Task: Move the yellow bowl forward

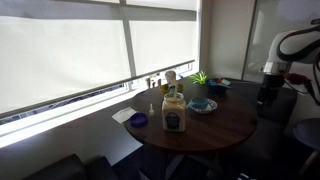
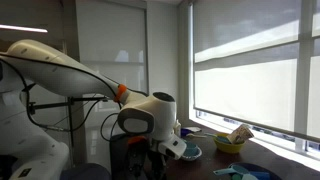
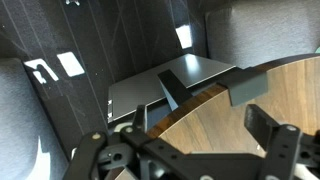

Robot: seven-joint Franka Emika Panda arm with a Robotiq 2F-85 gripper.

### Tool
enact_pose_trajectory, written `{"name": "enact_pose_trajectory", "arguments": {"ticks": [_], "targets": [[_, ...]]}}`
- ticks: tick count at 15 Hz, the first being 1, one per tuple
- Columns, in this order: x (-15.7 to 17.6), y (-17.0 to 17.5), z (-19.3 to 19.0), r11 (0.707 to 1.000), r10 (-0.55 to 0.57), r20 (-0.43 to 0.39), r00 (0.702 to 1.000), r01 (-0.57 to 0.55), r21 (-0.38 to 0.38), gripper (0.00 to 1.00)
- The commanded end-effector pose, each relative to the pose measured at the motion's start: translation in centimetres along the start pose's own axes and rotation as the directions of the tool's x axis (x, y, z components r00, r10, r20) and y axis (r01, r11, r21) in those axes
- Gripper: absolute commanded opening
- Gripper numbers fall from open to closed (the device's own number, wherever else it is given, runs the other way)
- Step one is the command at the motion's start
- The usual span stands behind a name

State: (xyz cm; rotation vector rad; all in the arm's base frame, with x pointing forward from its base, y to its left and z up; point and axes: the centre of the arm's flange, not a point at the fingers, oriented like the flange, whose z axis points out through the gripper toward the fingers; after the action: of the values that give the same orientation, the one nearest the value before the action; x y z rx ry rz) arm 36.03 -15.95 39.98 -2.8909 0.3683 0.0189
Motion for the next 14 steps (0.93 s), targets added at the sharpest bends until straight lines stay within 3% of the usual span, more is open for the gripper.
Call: {"name": "enact_pose_trajectory", "arguments": {"ticks": [1,2,4,6,8,11,13,14], "targets": [[0.0,0.0,0.0,1.0,0.0,0.0,1.0,0.0,0.0,1.0],[0.6,-1.1,-0.5,0.997,0.054,-0.093,0.994,-0.049,0.06,1.0],[1.7,-3.1,-2.5,0.994,0.07,-0.2,0.977,-0.051,0.094,1.0],[2.9,-5.7,-4.8,0.997,0.04,-0.316,0.948,-0.015,0.081,1.0],[4.9,-8.8,-6.6,0.999,-0.028,-0.421,0.907,0.036,0.013,1.0],[7.9,-13.3,-8.2,0.992,-0.124,-0.566,0.815,0.096,-0.079,1.0],[8.6,-16.5,-9.0,0.987,-0.161,-0.669,0.725,0.132,-0.094,1.0],[8.5,-17.8,-9.5,0.987,-0.156,-0.691,0.706,0.146,-0.073,1.0]]}}
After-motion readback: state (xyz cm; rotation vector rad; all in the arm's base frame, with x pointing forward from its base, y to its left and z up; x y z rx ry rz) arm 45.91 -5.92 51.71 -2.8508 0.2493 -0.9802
